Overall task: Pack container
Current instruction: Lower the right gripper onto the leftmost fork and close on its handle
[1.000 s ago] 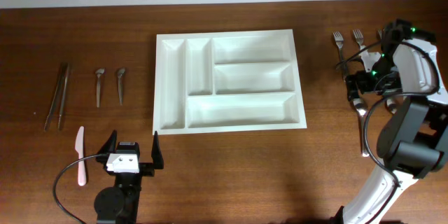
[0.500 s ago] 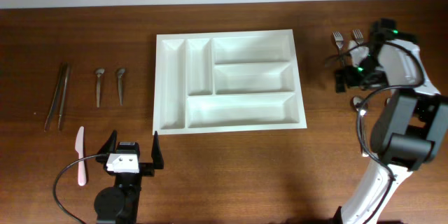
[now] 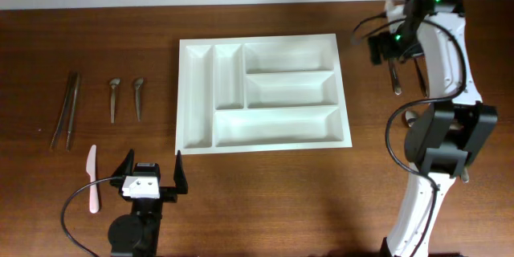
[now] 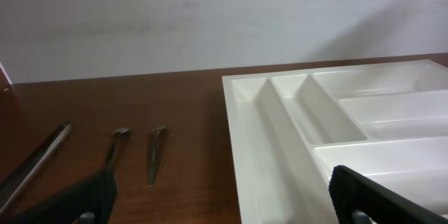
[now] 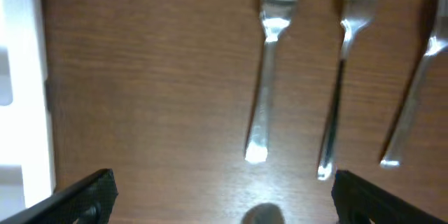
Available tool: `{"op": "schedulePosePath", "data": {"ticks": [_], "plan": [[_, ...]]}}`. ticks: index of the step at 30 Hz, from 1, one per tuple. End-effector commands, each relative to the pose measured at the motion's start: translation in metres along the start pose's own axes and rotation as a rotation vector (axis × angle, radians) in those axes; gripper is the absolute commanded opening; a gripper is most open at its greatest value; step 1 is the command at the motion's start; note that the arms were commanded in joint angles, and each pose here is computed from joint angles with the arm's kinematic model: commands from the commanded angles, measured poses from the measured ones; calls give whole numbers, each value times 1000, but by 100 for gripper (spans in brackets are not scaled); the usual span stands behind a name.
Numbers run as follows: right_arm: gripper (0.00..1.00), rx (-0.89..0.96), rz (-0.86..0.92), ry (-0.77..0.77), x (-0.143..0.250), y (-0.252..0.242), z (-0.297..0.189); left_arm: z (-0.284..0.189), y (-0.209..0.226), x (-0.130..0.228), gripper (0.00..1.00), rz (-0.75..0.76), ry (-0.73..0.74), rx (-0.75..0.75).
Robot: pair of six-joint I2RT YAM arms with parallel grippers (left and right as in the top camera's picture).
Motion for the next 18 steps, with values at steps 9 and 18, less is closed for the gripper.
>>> {"op": "schedulePosePath", "data": {"ticks": [9,18], "plan": [[99,-116,-112,131,14,1,58,0,1,0,99,-7,-2,-1],[99,-96,-72,49,-9,6,76,0,1,0,99,-7,-2,-1]]}}
Point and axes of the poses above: each gripper's point midway between its finger pads, its own z axis out along the fingers, its own y axis along the line the jaws close on, x = y × z, the point moved 2 cm from there along -z, back along the fingers, and after that the axes turned 5 degrees about z, right-handed, at the moved point
